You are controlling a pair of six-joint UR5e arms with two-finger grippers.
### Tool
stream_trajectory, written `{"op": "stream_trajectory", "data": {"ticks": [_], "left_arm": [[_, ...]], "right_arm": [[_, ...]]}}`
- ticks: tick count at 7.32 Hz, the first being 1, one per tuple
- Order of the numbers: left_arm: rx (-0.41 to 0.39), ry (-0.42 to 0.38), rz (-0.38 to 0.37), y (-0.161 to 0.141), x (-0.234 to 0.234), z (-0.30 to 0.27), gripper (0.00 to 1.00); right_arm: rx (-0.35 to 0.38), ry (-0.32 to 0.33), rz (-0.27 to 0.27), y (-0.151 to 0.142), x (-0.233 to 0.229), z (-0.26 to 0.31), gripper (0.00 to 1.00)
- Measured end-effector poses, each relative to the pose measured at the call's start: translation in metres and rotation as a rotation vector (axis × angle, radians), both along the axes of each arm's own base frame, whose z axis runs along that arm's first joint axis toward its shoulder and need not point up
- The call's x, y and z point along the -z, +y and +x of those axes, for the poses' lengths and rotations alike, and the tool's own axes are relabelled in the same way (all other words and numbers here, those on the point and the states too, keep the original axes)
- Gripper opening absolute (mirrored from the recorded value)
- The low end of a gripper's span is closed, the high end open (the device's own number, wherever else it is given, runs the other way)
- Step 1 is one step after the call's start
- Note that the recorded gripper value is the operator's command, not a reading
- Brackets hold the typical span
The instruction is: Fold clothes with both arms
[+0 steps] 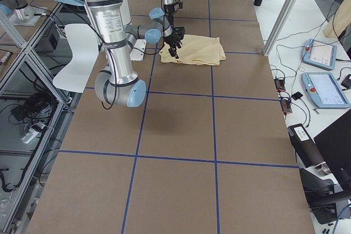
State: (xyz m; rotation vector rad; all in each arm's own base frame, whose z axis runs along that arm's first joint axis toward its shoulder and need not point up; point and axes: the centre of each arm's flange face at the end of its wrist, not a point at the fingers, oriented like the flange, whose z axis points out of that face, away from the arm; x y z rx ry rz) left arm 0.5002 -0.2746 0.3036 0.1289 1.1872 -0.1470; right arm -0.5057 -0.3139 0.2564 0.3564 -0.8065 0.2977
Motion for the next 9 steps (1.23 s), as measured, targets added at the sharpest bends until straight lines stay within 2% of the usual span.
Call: {"op": "stream_trajectory", "data": {"ticks": [1,3,4,7,9], "left_arm": [[0.000,-0.002,-0.014,0.006,0.000,0.006,0.68],[-0.001,-0.012,-0.025,0.007,-0.004,0.015,0.67],[0.000,-0.016,-0.026,0.006,-0.005,0.020,0.63],[-0.001,-0.030,-0.030,0.004,-0.011,0.029,0.58],[-0.002,-0.035,-0.031,0.004,-0.014,0.031,0.41]], "right_arm": [[0.000,-0.001,0.001,0.000,0.001,0.000,1.00],[0.000,-0.002,0.002,0.000,0.001,-0.001,1.00],[0.000,0.000,0.002,0.000,0.001,-0.001,1.00],[-0.001,0.004,0.000,0.000,-0.001,-0.001,1.00],[0.000,0.004,0.000,0.000,-0.002,-0.002,1.00]]}}
